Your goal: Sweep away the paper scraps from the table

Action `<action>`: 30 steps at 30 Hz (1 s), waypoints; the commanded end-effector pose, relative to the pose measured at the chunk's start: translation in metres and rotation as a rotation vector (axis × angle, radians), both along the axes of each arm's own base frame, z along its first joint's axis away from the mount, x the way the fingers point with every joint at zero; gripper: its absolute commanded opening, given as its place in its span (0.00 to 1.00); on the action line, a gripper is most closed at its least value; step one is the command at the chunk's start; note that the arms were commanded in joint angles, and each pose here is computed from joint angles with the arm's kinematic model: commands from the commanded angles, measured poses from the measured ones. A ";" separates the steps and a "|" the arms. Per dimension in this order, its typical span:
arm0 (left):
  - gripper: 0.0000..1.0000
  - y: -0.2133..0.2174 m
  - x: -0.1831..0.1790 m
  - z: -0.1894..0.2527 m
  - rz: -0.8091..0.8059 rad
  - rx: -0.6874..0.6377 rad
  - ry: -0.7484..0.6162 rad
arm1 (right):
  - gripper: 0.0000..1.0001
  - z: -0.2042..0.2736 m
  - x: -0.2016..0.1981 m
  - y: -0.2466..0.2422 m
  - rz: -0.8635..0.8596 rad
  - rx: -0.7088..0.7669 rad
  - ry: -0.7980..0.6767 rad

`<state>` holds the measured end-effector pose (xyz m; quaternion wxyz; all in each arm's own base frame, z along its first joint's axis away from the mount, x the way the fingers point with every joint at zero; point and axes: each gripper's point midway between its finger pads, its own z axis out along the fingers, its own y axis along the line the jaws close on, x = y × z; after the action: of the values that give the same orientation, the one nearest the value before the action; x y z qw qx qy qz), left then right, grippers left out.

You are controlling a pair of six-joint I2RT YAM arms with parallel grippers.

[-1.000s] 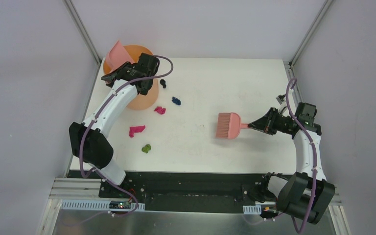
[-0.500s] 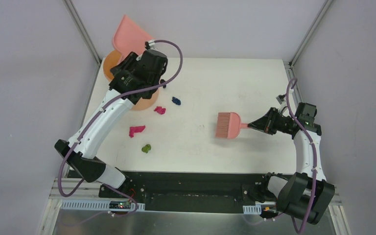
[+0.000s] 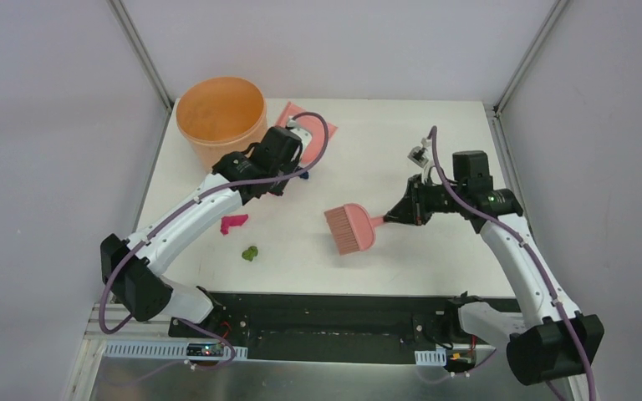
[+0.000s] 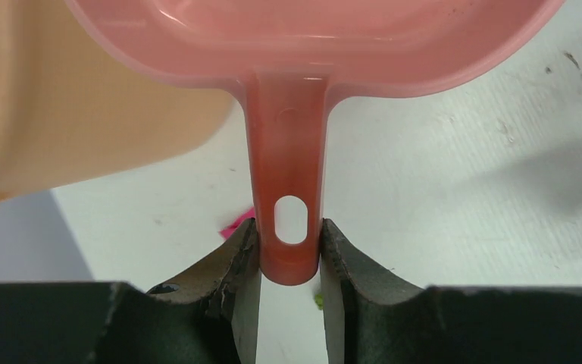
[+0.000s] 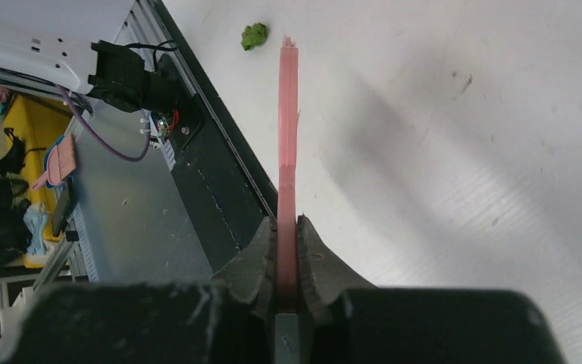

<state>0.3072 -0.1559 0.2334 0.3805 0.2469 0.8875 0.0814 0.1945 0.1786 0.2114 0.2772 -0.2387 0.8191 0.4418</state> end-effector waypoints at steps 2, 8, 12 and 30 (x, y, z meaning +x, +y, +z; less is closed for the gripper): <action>0.00 -0.051 0.003 -0.018 -0.113 -0.262 -0.022 | 0.00 0.023 0.036 0.017 0.062 -0.038 -0.059; 0.00 -0.022 -0.029 -0.039 0.047 -0.194 0.153 | 0.00 0.023 0.110 0.030 -0.020 -0.063 -0.035; 0.00 0.003 -0.067 -0.049 0.141 -0.153 0.285 | 0.00 0.033 0.175 0.033 -0.097 -0.159 -0.071; 0.00 0.052 -0.125 -0.039 0.241 -0.286 0.197 | 0.00 -0.010 0.200 0.211 -0.011 0.144 0.500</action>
<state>0.1761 -0.0996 0.1951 0.3189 0.1073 0.9412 -0.0300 0.3823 0.3689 0.1711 0.1002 -0.1564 0.8519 0.4896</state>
